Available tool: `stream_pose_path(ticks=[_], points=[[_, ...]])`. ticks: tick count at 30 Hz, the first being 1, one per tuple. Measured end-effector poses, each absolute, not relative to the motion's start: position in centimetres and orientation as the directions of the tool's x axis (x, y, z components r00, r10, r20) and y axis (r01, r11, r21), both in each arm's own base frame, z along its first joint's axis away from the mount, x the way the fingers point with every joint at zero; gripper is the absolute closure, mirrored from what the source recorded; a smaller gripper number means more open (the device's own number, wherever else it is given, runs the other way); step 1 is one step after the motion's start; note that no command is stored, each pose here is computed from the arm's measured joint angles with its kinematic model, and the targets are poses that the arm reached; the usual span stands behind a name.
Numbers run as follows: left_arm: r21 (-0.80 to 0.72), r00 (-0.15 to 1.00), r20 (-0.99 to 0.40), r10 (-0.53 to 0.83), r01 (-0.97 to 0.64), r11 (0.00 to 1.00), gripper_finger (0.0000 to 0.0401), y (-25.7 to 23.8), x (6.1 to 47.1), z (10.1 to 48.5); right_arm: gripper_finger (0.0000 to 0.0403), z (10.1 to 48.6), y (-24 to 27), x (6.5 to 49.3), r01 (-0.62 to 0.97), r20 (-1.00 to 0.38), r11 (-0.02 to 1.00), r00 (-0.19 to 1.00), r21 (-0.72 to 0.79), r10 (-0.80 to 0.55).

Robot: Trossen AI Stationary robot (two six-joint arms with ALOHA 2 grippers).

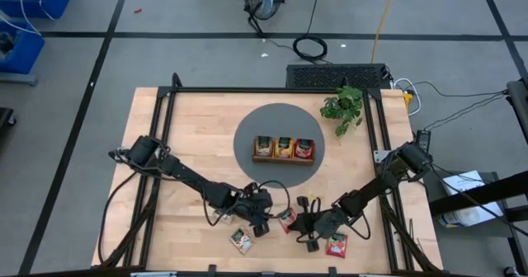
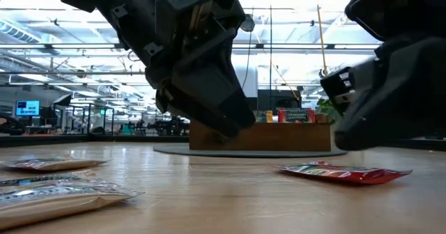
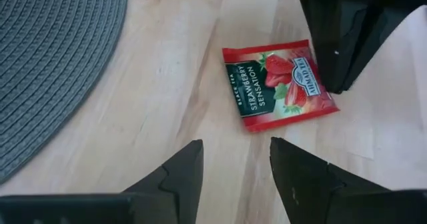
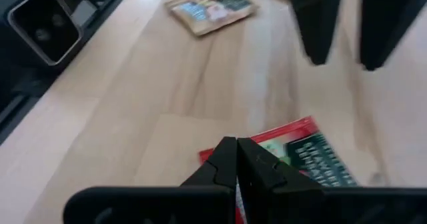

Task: Pick & Place Tea
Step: Put the left red tea bag into the right slot of the wooden organizer

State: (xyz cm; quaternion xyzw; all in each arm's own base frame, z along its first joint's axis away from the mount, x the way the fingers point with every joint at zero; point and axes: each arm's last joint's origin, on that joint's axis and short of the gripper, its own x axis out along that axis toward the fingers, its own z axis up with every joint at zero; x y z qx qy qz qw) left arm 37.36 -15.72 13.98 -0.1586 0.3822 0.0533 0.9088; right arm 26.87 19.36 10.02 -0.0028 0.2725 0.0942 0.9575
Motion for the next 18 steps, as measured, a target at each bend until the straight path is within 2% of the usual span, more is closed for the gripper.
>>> stream_pose_path(ticks=[6,18], points=[[-0.252,0.723,-0.690,-0.034,-0.196,0.948,0.0226,-15.82,37.57,14.18,0.0403,9.76,19.43,26.66,-0.226,-0.558,0.971,0.798,0.073,0.228],[-0.151,0.749,-0.663,0.016,-0.154,0.976,0.0226,-15.73,37.74,14.37,0.0403,9.18,19.12,26.25,-0.195,-0.629,0.978,0.753,0.071,0.196]])
